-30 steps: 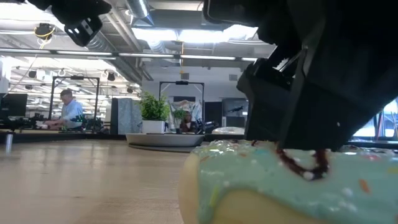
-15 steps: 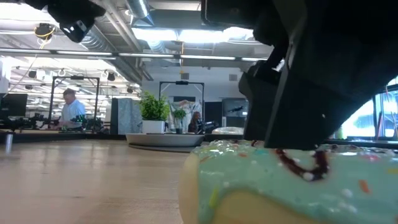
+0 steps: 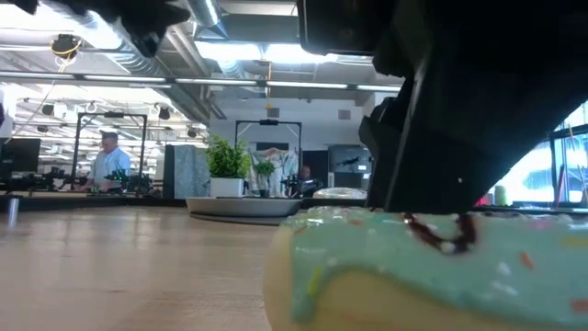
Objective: Pick & Place donuts
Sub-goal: Put the big green donut on the black plate
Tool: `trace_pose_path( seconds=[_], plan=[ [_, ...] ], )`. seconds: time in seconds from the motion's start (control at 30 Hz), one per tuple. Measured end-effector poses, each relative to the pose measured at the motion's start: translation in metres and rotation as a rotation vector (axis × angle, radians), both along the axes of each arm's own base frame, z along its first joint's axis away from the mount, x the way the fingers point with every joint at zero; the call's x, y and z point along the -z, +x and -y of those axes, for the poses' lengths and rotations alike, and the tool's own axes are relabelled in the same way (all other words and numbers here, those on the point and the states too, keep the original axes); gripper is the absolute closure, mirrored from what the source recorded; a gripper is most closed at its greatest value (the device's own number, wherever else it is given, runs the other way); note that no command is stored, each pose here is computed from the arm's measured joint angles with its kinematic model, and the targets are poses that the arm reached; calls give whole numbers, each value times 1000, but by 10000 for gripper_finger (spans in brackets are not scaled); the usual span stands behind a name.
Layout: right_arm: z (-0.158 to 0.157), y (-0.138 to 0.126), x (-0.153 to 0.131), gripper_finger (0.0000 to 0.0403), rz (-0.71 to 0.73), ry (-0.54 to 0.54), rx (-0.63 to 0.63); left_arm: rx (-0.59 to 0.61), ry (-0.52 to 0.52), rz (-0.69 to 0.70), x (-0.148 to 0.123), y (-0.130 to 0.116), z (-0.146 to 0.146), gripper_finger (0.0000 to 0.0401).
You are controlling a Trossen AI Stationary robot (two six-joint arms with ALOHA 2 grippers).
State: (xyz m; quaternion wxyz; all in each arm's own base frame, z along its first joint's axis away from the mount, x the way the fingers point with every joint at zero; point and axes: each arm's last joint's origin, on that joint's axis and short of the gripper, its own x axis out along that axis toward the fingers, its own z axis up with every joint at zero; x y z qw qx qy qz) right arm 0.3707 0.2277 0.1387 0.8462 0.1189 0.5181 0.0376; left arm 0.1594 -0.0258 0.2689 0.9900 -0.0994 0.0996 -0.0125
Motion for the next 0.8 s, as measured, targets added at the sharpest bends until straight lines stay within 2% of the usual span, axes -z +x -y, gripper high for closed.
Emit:
trace_pose_path(
  seconds=[0.13,0.27,0.5,0.8],
  plan=[
    [1,0,0,128,-12,15,36,13,13,46,-6,-5,-18,273],
    [1,0,0,153,-14,15,41,-28,46,101,-11,-12,-28,273],
    [1,0,0,205,-9,6,23,10,-33,226,33,-24,-26,274],
    [2,0,0,250,-17,26,61,-29,-76,285,62,-46,-27,273]
  ],
)
